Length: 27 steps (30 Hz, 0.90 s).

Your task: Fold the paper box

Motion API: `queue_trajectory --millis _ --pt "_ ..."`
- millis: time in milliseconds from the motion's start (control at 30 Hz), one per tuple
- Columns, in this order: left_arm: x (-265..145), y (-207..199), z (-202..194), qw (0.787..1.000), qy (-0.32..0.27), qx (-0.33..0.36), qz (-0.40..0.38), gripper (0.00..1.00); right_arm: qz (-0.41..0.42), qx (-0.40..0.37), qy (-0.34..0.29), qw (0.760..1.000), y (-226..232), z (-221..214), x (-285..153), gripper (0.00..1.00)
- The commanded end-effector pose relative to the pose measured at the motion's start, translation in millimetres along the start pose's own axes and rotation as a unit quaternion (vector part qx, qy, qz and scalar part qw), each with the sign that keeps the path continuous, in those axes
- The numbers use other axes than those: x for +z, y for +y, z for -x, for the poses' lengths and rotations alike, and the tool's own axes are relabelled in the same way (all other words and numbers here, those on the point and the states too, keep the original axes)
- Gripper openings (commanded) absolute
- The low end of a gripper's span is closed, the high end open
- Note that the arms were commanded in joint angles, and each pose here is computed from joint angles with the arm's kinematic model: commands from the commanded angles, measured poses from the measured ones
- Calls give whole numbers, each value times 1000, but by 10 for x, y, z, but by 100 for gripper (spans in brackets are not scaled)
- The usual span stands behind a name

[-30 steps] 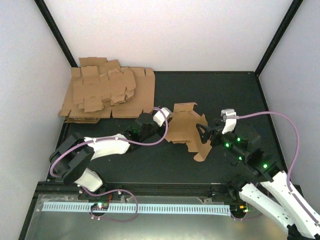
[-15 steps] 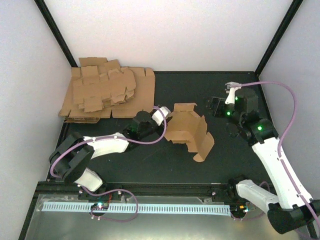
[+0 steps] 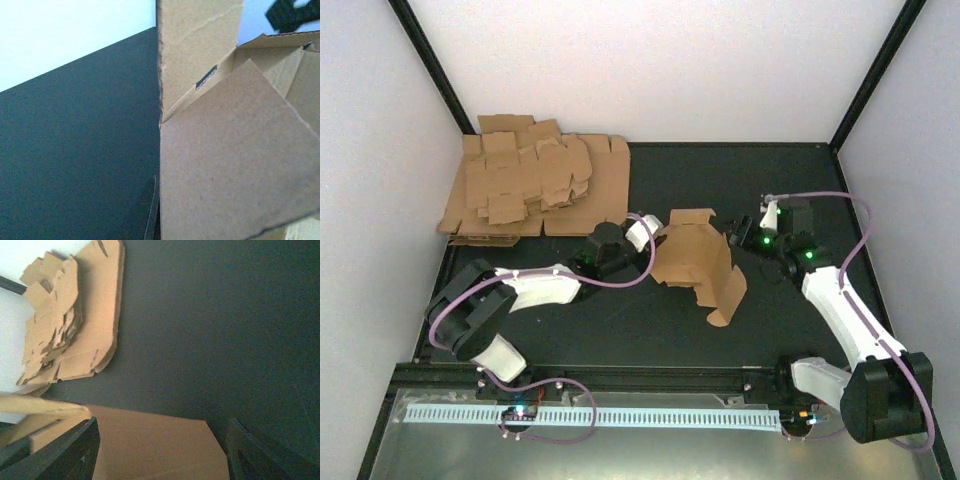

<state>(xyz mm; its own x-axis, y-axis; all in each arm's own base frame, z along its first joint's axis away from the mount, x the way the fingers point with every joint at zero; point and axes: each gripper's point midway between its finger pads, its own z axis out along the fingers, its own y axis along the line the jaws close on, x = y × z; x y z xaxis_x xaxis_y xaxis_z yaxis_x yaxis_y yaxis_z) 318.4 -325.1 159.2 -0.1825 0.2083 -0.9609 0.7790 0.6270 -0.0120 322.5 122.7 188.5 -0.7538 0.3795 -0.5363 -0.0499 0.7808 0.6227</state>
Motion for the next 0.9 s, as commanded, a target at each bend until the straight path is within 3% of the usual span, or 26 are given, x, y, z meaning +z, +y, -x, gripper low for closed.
queue_trajectory --millis 0,300,867 --pt "33 -16 19 1000 -7 4 -14 3 20 10 -37 999 -11 22 -14 71" --pt "29 -36 219 999 -16 -25 -34 3 35 14 19 999 -193 -393 171 63" --pt "73 -166 557 993 9 -88 -77 3 56 0 51 997 -200 -552 251 62"
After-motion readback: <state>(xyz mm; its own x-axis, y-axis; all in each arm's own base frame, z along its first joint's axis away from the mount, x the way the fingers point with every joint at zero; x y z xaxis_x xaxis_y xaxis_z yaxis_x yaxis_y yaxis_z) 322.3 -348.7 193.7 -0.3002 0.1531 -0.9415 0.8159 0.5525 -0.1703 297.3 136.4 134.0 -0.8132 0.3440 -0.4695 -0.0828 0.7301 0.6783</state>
